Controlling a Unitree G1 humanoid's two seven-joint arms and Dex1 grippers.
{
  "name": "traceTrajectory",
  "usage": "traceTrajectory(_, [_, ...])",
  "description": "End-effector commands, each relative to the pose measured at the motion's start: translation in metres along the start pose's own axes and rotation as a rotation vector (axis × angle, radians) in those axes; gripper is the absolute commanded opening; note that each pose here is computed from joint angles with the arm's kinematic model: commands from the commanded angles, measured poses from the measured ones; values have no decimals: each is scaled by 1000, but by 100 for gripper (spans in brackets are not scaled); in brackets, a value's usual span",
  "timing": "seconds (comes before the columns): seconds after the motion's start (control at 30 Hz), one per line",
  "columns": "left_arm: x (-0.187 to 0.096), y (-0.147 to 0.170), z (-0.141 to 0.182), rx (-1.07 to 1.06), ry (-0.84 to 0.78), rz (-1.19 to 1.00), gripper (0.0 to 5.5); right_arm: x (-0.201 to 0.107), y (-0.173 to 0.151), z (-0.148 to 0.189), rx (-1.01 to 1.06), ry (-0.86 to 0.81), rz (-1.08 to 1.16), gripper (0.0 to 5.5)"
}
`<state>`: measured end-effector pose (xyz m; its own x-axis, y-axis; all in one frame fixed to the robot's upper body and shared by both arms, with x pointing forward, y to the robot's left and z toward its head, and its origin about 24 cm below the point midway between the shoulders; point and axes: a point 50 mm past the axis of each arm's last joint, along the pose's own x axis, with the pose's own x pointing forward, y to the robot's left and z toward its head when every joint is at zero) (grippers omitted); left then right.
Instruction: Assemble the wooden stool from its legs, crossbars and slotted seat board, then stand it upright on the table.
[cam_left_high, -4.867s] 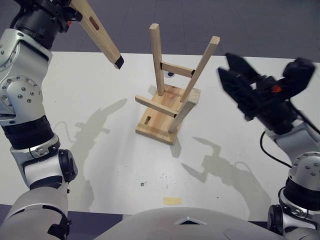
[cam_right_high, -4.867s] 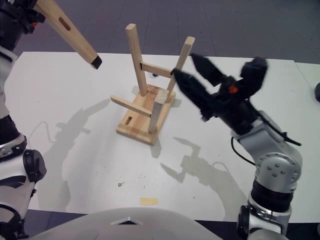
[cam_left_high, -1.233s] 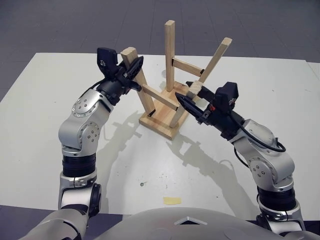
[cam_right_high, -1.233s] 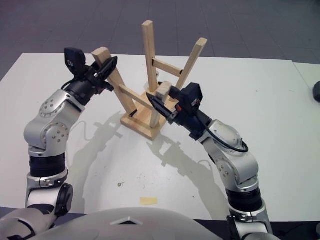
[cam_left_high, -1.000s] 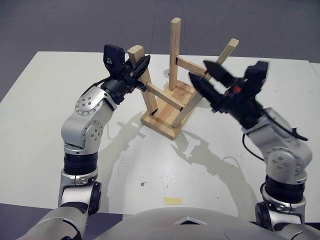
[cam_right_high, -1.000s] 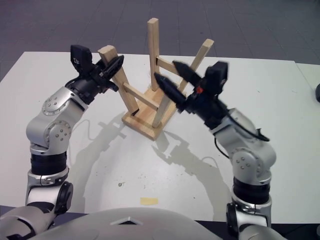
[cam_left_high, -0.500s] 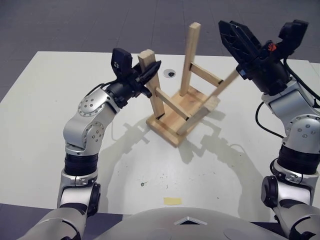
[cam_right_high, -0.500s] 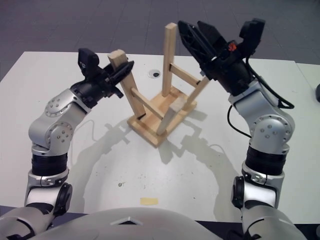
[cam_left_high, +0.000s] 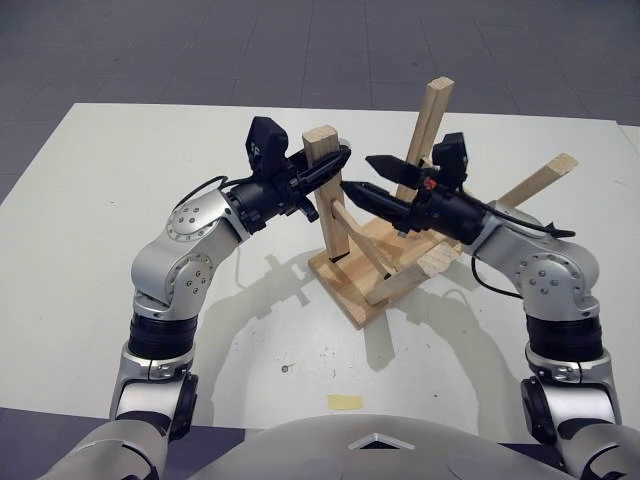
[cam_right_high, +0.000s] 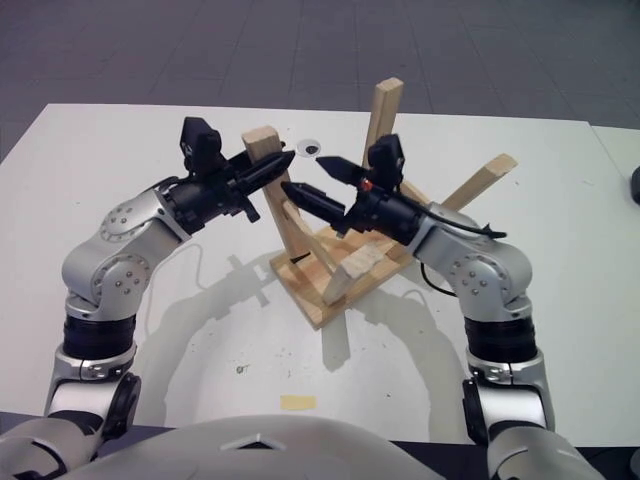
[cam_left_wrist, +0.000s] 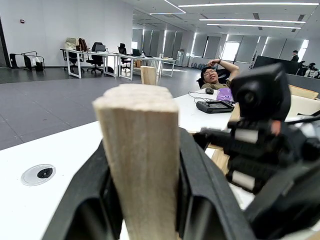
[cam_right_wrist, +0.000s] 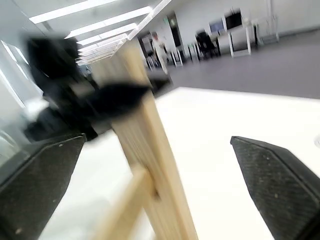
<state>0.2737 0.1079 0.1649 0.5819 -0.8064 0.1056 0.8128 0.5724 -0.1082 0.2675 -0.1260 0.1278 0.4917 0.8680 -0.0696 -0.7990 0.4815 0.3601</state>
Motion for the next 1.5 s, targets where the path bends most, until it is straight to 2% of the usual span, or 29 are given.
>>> traceTrajectory(0.03, [-3,-1,-27,-15,158,10,102,-8,-25,-61,-31,271,-213,540])
traceTrajectory(0.1, [-4,-1,-29,-10,168,14,102,-9,-27,-62,-39,270,-230,540])
traceTrajectory(0.2, [-10,0,-36,-3,197,44,102,-6,-23,-48,-30,176,-196,540])
traceTrajectory(0.3, [-17,3,-47,1,234,96,102,-10,-5,-21,22,-6,-38,540])
traceTrajectory(0.5, [-28,6,-54,10,236,197,103,-44,28,41,52,-347,179,540])
traceTrajectory(0.7, [-18,15,-41,105,171,358,104,-56,45,104,11,-763,11,540])
traceTrajectory(0.8, [-16,19,-45,201,198,444,104,-56,49,120,-17,-878,-86,540])
traceTrajectory(1.03, [-12,24,-44,300,206,513,109,-55,44,132,-79,-927,-196,540])
traceTrajectory(1.4, [10,8,-5,355,54,443,111,-46,38,128,-67,-928,-240,540])
traceTrajectory(1.43, [10,8,-5,346,56,437,148,-46,37,128,-65,-930,-243,540])
traceTrajectory(1.5, [8,10,-7,325,71,447,183,-46,37,127,-68,-930,-252,540])
